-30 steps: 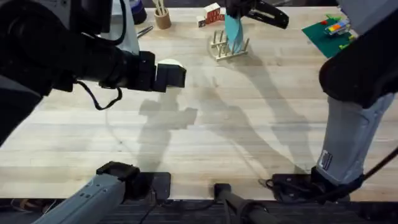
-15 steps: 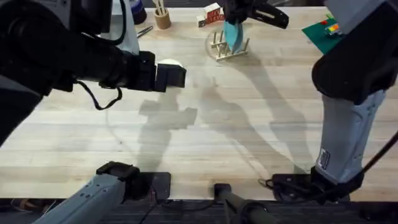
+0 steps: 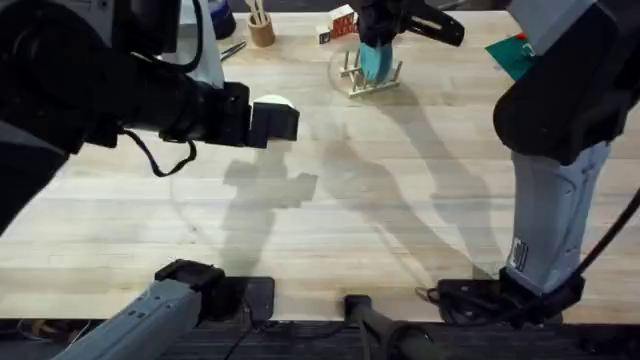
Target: Pick up the plates from the table one by one and place each into a slot on the dish rack.
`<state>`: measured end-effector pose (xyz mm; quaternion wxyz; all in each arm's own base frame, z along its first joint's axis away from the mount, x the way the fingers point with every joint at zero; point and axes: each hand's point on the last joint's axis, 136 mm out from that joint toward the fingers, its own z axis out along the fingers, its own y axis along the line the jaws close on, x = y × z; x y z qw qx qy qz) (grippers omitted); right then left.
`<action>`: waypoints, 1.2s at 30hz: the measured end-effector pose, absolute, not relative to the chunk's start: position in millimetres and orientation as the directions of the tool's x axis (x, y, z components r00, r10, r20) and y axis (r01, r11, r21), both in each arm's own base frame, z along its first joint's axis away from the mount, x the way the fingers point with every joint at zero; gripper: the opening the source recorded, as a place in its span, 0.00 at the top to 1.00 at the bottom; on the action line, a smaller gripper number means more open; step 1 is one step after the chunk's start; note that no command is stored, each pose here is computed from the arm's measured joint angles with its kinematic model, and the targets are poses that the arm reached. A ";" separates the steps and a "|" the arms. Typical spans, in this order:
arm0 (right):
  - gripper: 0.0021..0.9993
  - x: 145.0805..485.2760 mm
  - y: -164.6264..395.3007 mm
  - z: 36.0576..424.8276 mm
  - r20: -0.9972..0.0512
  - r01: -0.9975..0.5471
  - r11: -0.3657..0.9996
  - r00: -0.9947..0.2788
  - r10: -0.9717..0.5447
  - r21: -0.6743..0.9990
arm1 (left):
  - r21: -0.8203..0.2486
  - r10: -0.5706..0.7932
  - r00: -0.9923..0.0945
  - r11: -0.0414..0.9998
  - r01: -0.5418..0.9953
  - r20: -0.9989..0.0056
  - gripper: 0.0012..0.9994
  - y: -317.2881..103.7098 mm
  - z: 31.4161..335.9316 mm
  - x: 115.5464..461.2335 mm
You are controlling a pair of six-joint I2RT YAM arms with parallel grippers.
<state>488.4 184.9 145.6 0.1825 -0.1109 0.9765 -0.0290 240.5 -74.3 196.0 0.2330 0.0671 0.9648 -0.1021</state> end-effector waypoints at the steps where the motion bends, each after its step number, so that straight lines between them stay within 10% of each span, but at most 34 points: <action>1: 0.97 488.4 184.9 145.6 -0.350 -0.206 0.974 -0.909 -0.227 -0.097 | -0.166 0.082 -0.882 0.970 0.177 -0.463 0.00 -74.3 196.0 240.5; 23: 0.81 484.8 183.3 148.0 -0.338 -0.207 0.973 -0.913 -0.229 -0.100 | -0.166 0.082 -0.882 0.970 0.177 -0.463 0.00 -74.3 196.0 240.5; 33: 0.57 477.6 180.0 213.1 -0.408 -0.201 0.976 -0.886 -0.218 -0.085 | -0.165 0.082 -0.882 0.970 0.177 -0.463 0.00 -74.3 196.0 240.5; 36: 0.29 467.3 177.1 230.7 -0.410 -0.214 0.974 -0.883 -0.228 -0.080 | -0.165 0.082 -0.882 0.970 0.177 -0.463 0.00 -74.3 196.0 240.5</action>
